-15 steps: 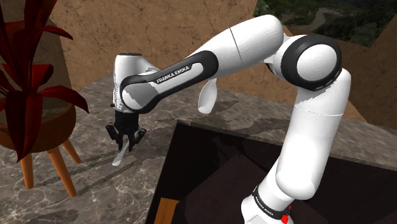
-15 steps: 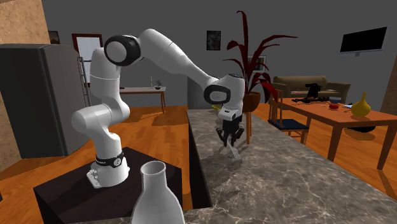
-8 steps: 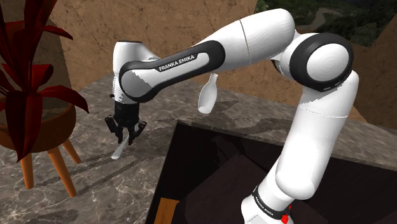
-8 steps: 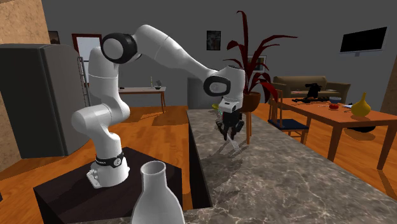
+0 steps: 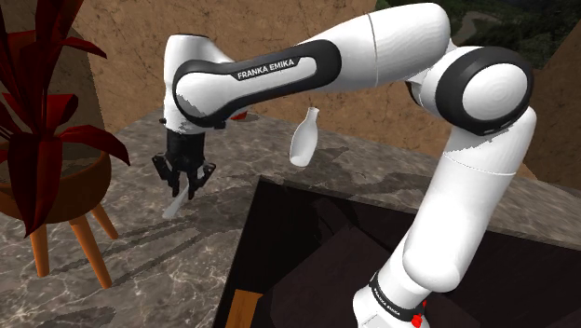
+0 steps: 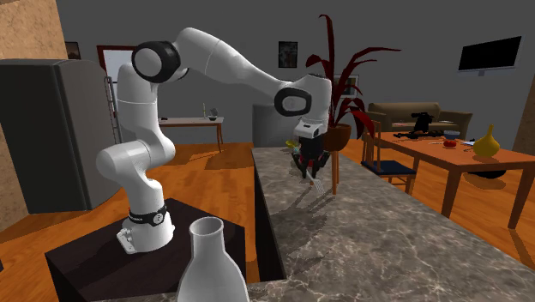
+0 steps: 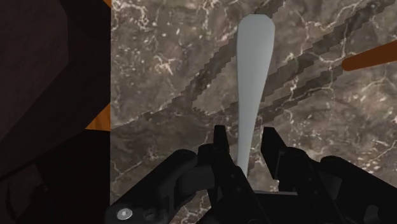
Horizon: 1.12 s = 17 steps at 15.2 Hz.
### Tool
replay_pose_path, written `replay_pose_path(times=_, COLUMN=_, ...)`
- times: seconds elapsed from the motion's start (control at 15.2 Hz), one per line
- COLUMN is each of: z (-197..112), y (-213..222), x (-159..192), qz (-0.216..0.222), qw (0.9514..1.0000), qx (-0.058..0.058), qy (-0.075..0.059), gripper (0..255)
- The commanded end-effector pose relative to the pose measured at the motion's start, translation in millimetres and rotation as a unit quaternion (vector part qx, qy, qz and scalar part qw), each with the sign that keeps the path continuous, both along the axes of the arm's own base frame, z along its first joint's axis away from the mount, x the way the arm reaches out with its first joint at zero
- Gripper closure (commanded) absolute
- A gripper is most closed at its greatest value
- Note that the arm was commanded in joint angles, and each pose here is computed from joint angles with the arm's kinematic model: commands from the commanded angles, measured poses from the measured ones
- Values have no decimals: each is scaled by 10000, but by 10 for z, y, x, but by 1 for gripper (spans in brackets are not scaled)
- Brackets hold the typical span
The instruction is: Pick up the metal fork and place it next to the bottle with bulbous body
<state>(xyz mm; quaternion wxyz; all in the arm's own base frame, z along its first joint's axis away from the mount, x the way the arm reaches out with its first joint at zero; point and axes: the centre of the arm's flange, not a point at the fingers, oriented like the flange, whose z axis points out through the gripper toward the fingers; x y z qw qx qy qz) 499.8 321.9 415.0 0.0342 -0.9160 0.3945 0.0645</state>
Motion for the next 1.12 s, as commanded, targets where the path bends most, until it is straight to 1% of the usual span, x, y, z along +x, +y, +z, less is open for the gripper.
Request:
replay_pose_path(times=0.0, z=106, y=14, x=-4, qz=0, qw=10000, qx=0, qy=1, gripper=255)
replay_pose_path(times=1.06, z=951, y=14, x=-4, qz=0, qw=10000, qx=0, qy=1, gripper=255)
